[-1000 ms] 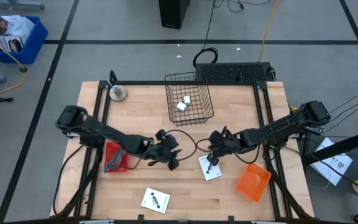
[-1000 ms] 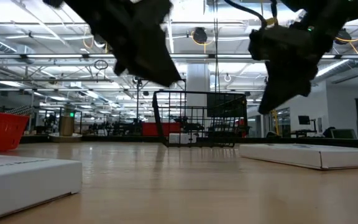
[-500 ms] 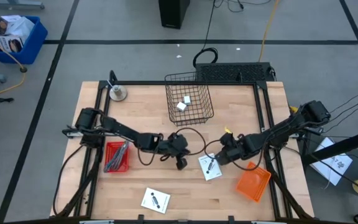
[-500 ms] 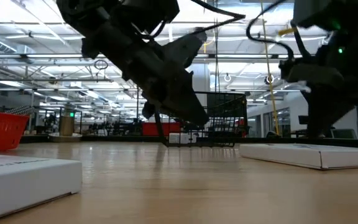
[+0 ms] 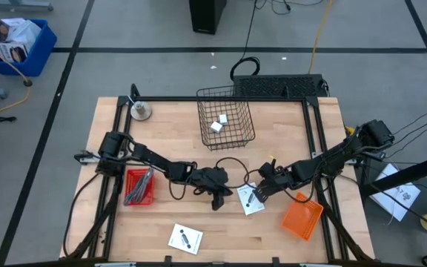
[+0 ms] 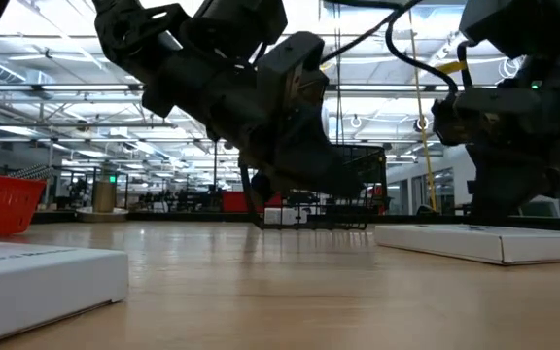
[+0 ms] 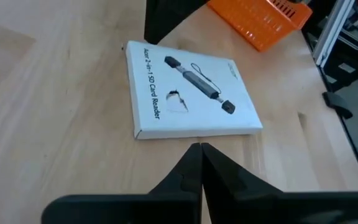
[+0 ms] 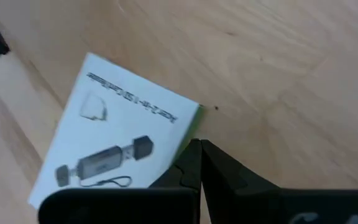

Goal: Pick and place items into bin
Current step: Put the right card reader box into the orange basket

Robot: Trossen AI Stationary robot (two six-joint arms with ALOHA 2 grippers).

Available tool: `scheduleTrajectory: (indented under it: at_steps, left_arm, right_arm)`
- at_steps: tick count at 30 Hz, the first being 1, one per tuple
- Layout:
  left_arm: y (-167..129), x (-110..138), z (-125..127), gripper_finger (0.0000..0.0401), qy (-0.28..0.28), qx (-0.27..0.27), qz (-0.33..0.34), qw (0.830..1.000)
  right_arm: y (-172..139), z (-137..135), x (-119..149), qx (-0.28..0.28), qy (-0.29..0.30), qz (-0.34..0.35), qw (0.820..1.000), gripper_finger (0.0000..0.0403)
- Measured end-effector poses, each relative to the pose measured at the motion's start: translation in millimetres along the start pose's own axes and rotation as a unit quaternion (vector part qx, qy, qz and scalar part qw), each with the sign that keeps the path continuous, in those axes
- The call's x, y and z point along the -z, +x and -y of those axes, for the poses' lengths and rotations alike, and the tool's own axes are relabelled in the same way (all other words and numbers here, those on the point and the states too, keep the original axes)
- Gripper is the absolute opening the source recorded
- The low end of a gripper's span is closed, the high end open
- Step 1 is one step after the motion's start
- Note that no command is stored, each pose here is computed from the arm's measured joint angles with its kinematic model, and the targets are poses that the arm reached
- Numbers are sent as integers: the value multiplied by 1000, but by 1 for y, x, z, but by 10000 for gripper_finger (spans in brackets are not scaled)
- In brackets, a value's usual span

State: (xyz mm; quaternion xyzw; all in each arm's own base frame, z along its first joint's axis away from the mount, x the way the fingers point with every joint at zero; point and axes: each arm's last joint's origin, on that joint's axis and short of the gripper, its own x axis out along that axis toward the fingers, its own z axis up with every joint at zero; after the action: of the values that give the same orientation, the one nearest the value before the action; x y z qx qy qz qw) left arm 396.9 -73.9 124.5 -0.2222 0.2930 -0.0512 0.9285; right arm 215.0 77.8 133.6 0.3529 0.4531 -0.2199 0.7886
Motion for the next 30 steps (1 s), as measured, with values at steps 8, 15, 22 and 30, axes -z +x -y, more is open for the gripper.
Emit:
scheduleTrajectory:
  at_steps: [8,15,22,30]
  left_arm:
    - [0,1,0,4,2,1,-2,1000]
    - [0,2,-1,9,-1,-4,-7,1000]
    - [0,2,-2,18,-1,-27,1,1000]
    - [0,2,0,4,-2,-3,-6,1000]
  right_arm:
    - [0,-2,-1,-11,-14,4,1000,0]
    - [0,-3,0,-17,-12,-7,1000,0]
    - [-1,-12,-4,-64,-39,17,997,0]
    - [-1,-13,-5,-67,-41,19,997,0]
